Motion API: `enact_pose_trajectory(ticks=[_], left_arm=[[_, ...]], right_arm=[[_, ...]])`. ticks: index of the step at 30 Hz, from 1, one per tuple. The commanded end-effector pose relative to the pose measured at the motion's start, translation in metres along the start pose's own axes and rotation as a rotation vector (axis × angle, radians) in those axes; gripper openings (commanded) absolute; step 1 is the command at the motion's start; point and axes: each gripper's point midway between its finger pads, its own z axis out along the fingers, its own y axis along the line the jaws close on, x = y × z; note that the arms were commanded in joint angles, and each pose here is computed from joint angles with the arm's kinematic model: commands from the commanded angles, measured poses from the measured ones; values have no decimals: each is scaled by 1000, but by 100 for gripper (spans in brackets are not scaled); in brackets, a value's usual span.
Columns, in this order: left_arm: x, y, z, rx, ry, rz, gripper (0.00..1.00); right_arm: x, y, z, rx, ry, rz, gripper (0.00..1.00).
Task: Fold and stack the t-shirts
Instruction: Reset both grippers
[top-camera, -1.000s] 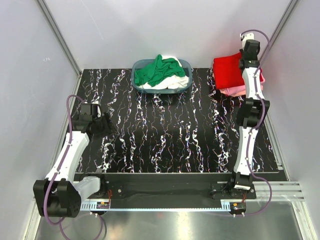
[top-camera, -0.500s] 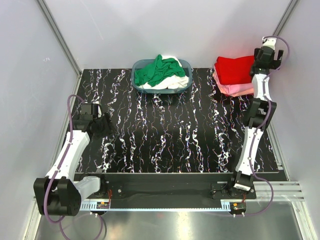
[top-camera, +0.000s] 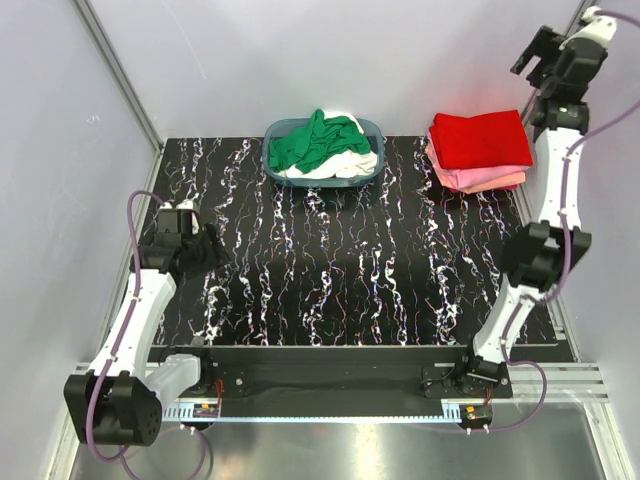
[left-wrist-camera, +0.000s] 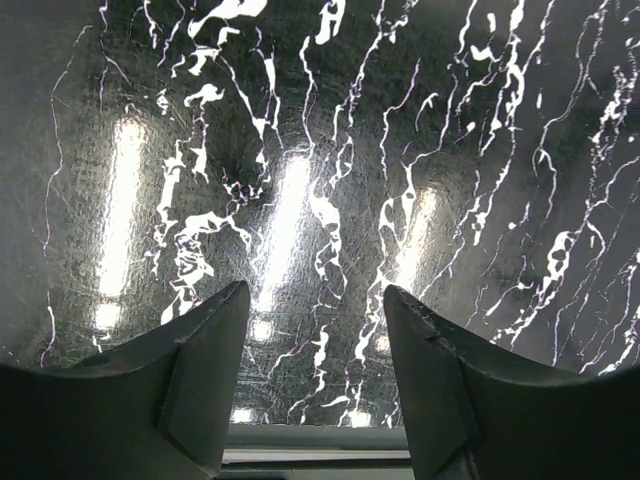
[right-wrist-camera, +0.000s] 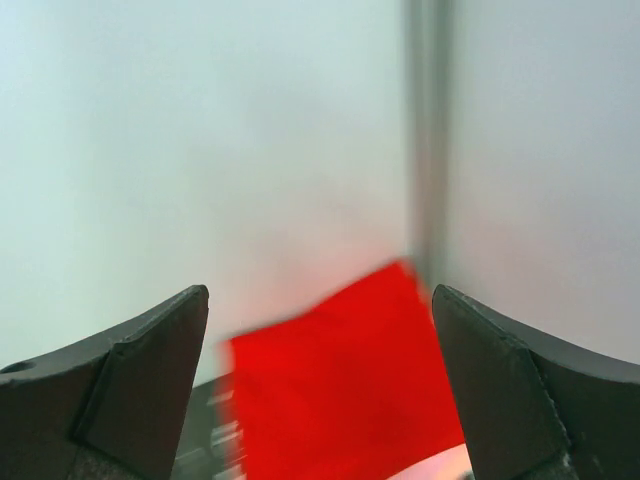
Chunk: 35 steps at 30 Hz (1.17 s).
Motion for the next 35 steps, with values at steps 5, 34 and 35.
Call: enact_pose_trajectory(ticks=[5,34,35], left_arm=[[-19,-9,-17,44,-114,12,68],[-45,-35,-95,240,-463,80,99],[-48,-28,-97,204,-487,65,99]], right_arm=[[41,159,-168,-377,301,199,100],[201,116,-479,-553,769,506,100],[205,117,-477,-534,790,507,99]])
